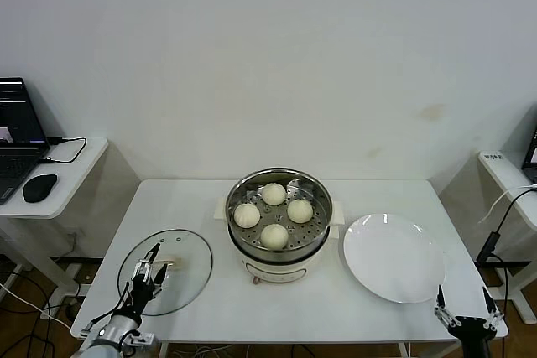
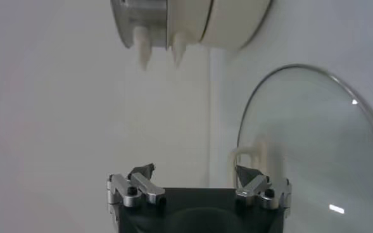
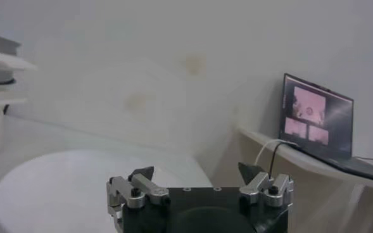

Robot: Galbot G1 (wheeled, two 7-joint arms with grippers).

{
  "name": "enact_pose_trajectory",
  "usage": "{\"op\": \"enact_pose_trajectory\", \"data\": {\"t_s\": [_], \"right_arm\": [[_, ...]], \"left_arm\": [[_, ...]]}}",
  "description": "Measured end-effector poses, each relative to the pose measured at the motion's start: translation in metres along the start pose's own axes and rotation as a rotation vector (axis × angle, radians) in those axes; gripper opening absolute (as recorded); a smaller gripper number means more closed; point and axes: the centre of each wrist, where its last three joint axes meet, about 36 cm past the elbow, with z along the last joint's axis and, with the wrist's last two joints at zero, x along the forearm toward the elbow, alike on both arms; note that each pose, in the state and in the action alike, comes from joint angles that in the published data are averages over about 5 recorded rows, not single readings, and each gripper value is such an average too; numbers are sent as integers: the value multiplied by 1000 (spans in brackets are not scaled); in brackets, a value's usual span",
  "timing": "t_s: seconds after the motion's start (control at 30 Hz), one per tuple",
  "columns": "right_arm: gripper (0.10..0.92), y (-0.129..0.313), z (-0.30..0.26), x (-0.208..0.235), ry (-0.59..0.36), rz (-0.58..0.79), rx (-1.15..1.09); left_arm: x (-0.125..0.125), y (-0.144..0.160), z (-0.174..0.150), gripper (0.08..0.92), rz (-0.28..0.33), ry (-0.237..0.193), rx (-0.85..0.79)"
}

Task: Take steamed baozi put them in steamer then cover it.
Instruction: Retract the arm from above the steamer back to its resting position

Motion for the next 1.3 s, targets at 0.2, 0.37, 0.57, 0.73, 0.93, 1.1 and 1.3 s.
{"op": "enact_pose_trajectory", "data": {"t_s": [0.2, 0.37, 0.57, 0.73, 0.93, 1.1, 1.3], "right_arm": [[823, 1, 4, 6, 9, 5, 8], [823, 1, 6, 8, 14, 5, 14], [823, 1, 7, 10, 17, 2, 22], [823, 1, 8, 11, 18, 0, 26], [823, 1, 9, 12, 18, -3, 28], [823, 3, 10, 12, 18, -11, 29], [823, 6, 9, 10, 17, -24, 31]], "left_arm": [[-17, -2, 8, 823, 0, 14, 2], [-28, -3, 13, 820, -3, 32, 8], [-36, -8, 12, 737, 4, 46, 26], [-39, -12, 11, 679, 11, 57, 41], [-39, -18, 12, 514, 22, 67, 54], [-40, -21, 15, 358, 22, 76, 64], [-40, -24, 17, 190, 9, 83, 80]]}}
